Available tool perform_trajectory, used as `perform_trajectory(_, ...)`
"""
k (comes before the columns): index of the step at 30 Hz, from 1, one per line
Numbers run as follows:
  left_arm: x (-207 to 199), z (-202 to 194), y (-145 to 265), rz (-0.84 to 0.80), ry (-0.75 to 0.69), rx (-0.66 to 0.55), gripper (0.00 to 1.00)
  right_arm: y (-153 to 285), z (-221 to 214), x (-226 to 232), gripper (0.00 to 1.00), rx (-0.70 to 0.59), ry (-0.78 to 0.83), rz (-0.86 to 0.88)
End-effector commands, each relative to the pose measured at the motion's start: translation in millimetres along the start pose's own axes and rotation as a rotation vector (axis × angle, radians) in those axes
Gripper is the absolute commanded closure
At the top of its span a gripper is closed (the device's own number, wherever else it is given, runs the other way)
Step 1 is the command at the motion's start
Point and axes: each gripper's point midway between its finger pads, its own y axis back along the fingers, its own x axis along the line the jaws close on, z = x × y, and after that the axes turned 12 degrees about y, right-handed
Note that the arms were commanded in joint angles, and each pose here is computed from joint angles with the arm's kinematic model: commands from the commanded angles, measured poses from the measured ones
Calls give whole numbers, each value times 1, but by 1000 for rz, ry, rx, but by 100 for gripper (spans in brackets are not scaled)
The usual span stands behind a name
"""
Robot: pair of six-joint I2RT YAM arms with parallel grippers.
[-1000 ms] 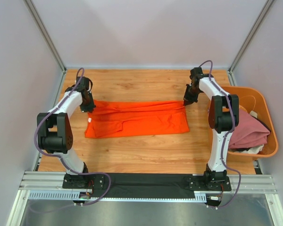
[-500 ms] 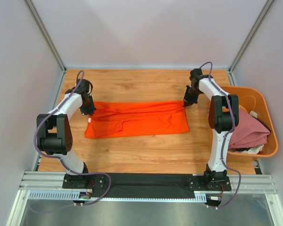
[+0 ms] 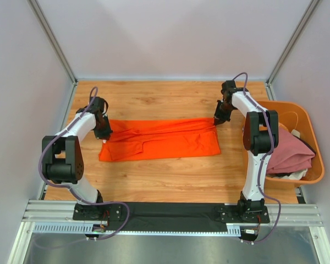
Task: Fold and stack the t-shirts
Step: Fold the tshirt
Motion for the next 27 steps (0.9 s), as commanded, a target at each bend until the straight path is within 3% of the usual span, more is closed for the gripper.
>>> perform_trajectory(1, -2, 9, 9, -14, 21, -31, 100, 8, 9, 2, 96, -42, -13, 13)
perform_trajectory(5, 1, 8, 14, 7, 28, -22, 100, 16, 5, 3, 91, -25, -15, 14)
perform_trajectory(6, 1, 11, 24, 1, 32, -41, 94, 20, 3, 3, 89, -21, -24, 11)
perform_trajectory(8, 3, 10, 38, -1, 48, -62, 82, 35, -8, 3, 76, -8, -34, 5)
perform_trajectory(9, 2, 14, 53, -23, 55, -100, 69, 49, -3, 6, 70, -52, -27, 9)
perform_trajectory(10, 1, 14, 61, -38, 64, -111, 66, 54, -2, 5, 60, -73, -27, 7)
perform_trajectory(14, -7, 26, 86, -100, 93, -183, 59, 70, 28, 5, 44, -170, 8, -21)
perform_trajectory(16, -24, 39, 89, -162, 87, -204, 60, 62, 33, 10, 44, -135, 8, -1)
perform_trajectory(20, -48, 53, 69, -205, 79, -139, 76, 53, 50, 34, 49, -129, -7, 69)
perform_trajectory(27, -63, 54, 26, -194, 96, -21, 85, 40, 34, 52, 78, -86, -17, 106)
